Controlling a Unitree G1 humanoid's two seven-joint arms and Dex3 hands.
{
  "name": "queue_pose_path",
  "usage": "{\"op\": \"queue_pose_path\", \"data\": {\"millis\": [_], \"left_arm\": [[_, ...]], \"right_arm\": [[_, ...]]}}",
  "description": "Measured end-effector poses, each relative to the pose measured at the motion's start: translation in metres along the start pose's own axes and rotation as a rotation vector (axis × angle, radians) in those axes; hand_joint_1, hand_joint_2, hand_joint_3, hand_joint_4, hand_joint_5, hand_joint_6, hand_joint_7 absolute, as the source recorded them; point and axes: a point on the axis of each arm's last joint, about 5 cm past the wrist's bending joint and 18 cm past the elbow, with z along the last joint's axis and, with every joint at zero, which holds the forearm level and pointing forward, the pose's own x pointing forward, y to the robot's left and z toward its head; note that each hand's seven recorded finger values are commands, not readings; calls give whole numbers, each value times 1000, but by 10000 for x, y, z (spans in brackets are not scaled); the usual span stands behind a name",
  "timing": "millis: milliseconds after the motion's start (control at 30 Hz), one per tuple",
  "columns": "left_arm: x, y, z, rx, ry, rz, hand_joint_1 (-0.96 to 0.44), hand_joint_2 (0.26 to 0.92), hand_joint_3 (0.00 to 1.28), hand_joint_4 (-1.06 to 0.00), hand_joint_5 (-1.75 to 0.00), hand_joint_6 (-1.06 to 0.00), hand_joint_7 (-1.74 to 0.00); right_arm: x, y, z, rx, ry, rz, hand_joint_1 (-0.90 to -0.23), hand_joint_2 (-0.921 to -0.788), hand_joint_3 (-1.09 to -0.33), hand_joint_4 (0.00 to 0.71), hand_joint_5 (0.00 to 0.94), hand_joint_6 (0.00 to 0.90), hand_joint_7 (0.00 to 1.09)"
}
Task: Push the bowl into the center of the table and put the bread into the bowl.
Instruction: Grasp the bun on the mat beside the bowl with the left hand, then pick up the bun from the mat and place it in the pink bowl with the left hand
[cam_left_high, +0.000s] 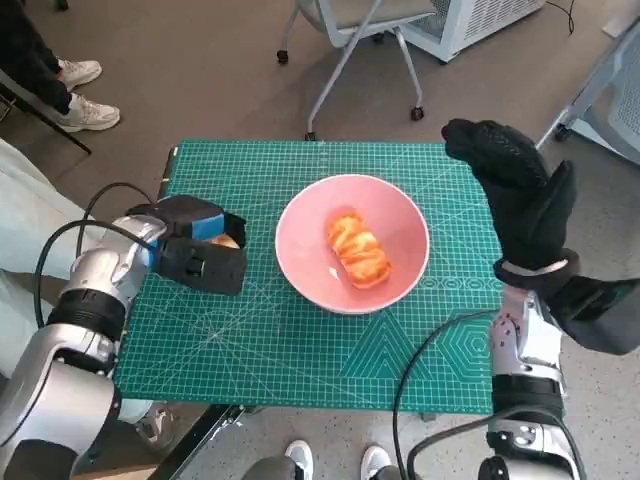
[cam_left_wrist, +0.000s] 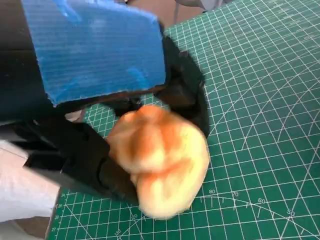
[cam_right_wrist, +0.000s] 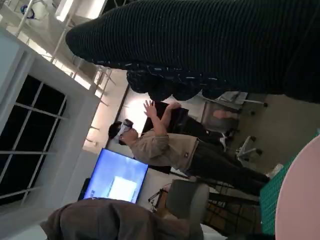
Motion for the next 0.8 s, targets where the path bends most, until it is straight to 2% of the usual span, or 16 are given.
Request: {"op": "queue_pose_path", "data": {"millis": [167, 333, 600, 800], "left_arm": [[-24, 33, -27, -20, 3, 6, 1, 921, 82, -634, -1351, -678, -977], [-101, 185, -55, -63, -19, 64, 1, 921, 83, -646, -1330, -659, -1004], [-329, 526, -16, -106, -125, 272, 2, 920, 55, -734, -1140, -616, -1148], [-509, 626, 98, -95, -244, 415, 2, 919, 29, -780, -1073, -633, -1148]], "right_arm": [[-3, -2, 0, 0, 0, -1, -646, -921, -720, 173, 0, 73, 489], [-9, -8, 0, -1, 1, -5, -647, -921, -719, 173, 0, 74, 487], [-11, -9, -2, 0, 2, -7, -641, -921, -720, 172, 0, 76, 483], [-12, -7, -5, 1, 4, -7, -645, -921, -723, 170, 0, 74, 482]]}}
